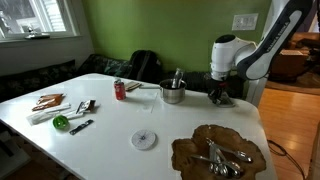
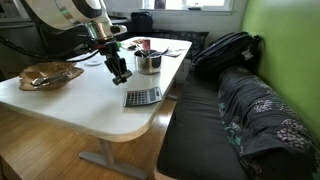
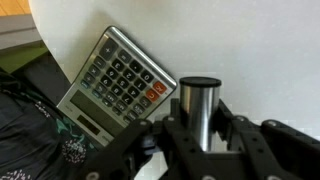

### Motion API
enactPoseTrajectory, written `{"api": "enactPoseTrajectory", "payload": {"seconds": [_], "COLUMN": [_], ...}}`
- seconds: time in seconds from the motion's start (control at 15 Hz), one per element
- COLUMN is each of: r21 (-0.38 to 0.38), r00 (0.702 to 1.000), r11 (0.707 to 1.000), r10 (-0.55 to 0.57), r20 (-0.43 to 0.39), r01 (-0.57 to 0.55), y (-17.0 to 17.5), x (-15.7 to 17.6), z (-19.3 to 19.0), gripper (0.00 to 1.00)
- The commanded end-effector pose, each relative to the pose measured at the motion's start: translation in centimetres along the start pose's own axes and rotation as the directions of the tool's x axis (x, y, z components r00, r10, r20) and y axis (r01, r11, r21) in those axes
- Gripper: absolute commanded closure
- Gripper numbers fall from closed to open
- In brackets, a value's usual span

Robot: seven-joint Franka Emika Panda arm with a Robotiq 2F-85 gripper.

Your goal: Remove the silver object from the wooden box

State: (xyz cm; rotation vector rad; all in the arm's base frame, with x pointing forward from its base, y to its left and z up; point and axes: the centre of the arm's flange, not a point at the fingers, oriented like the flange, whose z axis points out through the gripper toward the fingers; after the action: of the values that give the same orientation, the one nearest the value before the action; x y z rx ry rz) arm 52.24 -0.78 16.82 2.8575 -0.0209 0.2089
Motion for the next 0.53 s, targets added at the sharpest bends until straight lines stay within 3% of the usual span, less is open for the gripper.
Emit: {"api": "enactPoseTrajectory", "payload": {"seconds": [0.0, 0.13, 0.47], "r21": [-0.010, 0.021, -0.027], "r00": [0.997, 0.996, 0.986], "r11": [0.998, 0.996, 0.998], "r10": [-0.065, -0.086, -0.053], "r20": [-0.040, -0.021, 0.158], "r01": [0.064, 0.087, 0.058], "y": [-0.4, -0.8, -0.9], "x": [0.5, 1.3, 1.1], "z": [0.9, 1.2, 2.8], "gripper": [0.89, 0.89, 0.89]}}
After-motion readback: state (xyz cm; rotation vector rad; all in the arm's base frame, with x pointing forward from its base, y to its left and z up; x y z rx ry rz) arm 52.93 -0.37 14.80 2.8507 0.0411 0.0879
